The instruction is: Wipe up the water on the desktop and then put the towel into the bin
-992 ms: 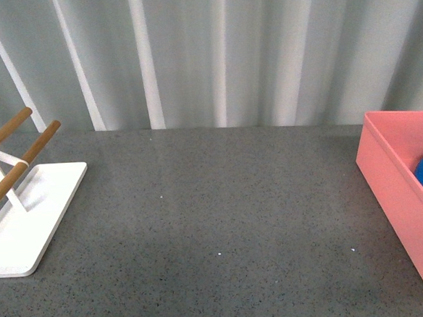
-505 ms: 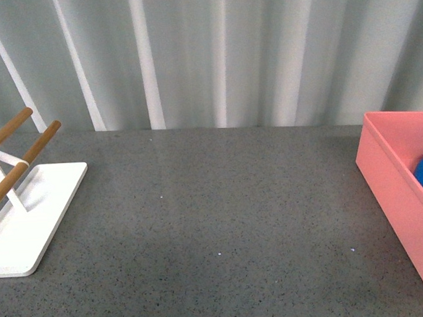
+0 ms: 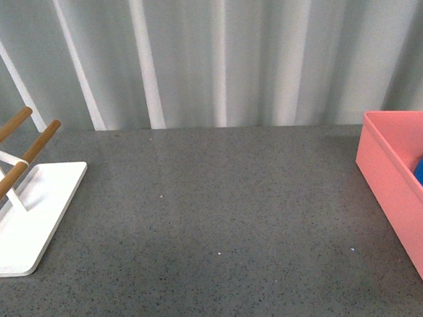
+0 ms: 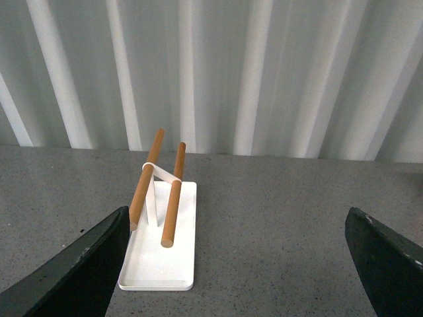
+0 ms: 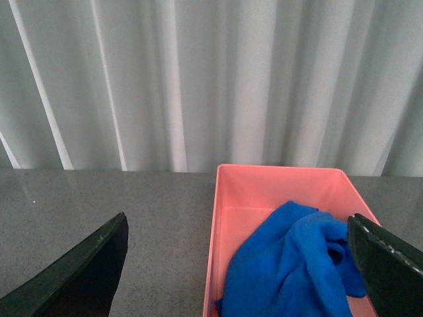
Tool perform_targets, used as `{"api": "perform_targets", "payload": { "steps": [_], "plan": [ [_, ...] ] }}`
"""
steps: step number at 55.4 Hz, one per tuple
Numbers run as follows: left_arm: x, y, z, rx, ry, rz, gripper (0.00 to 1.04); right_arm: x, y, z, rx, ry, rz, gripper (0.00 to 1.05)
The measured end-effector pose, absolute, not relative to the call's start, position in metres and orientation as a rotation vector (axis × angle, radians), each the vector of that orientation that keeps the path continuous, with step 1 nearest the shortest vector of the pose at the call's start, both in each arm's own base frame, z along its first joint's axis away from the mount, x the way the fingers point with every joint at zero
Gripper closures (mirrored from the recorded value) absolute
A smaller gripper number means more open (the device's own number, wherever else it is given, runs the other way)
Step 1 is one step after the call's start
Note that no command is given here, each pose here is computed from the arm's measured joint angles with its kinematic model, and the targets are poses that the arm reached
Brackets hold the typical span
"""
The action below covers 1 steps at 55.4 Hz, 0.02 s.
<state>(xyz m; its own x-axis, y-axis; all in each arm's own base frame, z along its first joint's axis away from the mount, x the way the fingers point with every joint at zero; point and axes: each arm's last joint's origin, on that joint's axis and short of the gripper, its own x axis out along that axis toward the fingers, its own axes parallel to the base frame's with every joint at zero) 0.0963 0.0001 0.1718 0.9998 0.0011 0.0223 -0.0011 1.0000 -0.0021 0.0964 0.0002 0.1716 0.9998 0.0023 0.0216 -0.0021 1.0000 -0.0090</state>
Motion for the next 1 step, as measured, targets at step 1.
{"api": "perform_targets", "payload": {
  "steps": [1],
  "plan": [
    [0.0963, 0.0001, 0.1718, -0.002, -0.022, 0.001, 0.07, 0.0964, 0.0002, 0.1716, -0.009, -0.022, 0.002, 0.07]
  ]
}}
